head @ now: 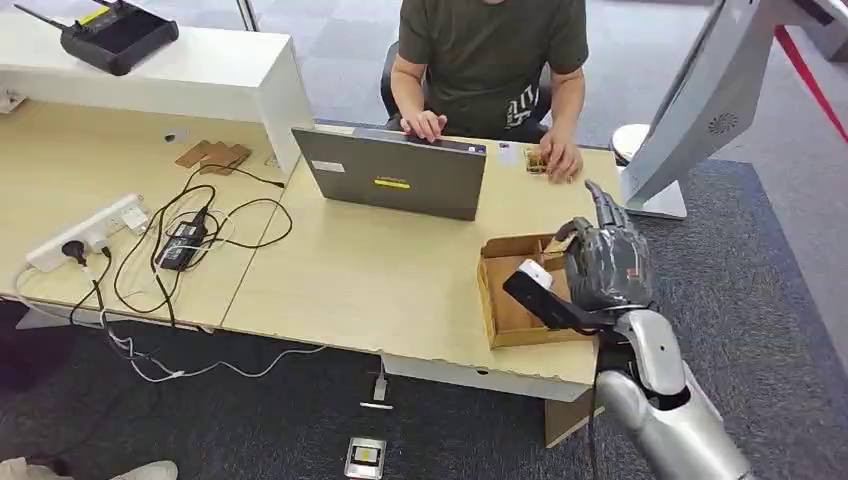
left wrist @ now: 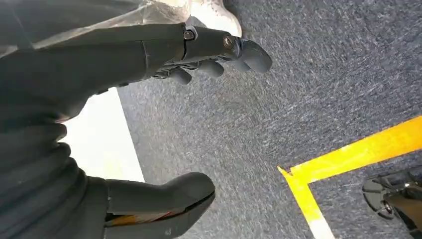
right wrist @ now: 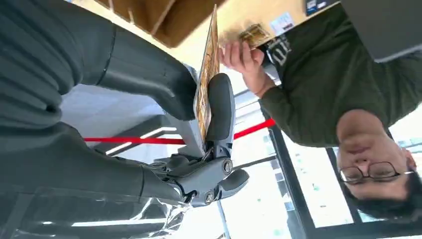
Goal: Pass the card to the sensor for recognition and then transmit it.
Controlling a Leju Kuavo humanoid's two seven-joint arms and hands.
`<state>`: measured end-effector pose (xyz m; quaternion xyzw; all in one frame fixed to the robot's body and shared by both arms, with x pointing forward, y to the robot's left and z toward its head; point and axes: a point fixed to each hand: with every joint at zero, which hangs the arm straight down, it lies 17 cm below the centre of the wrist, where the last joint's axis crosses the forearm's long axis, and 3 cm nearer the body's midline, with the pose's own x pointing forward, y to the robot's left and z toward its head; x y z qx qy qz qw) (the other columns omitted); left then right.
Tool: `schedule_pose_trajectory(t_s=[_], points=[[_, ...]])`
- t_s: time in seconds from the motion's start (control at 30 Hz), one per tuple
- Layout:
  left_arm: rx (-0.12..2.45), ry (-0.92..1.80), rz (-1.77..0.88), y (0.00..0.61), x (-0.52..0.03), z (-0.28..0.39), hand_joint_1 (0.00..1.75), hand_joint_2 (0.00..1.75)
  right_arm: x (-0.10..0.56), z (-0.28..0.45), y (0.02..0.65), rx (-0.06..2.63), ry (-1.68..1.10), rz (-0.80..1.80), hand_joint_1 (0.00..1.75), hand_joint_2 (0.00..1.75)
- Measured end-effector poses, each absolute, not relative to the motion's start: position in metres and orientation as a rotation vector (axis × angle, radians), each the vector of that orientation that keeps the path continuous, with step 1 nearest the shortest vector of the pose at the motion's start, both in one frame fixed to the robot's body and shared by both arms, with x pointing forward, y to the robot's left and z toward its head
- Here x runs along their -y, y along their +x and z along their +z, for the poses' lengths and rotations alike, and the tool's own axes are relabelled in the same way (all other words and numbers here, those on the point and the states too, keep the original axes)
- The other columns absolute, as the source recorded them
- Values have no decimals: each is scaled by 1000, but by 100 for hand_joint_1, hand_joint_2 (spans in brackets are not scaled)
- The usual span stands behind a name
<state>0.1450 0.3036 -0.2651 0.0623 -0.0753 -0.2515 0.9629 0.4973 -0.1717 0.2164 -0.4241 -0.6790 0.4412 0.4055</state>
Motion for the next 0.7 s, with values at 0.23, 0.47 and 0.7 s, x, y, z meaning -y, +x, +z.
schedule_pose_trajectory(t_s=[0.23,0.47,0.7], points=[[160,125,-559,161,-296,-261,0,175,145,235,517,1736,-1002,1134,175,175],[163,120,-587,169,-289,-258,0,175,134,242,527,1742,-976,1123,175,175],[166,119,-605,175,-285,-256,0,175,136,237,533,1716,-983,1120,175,175]])
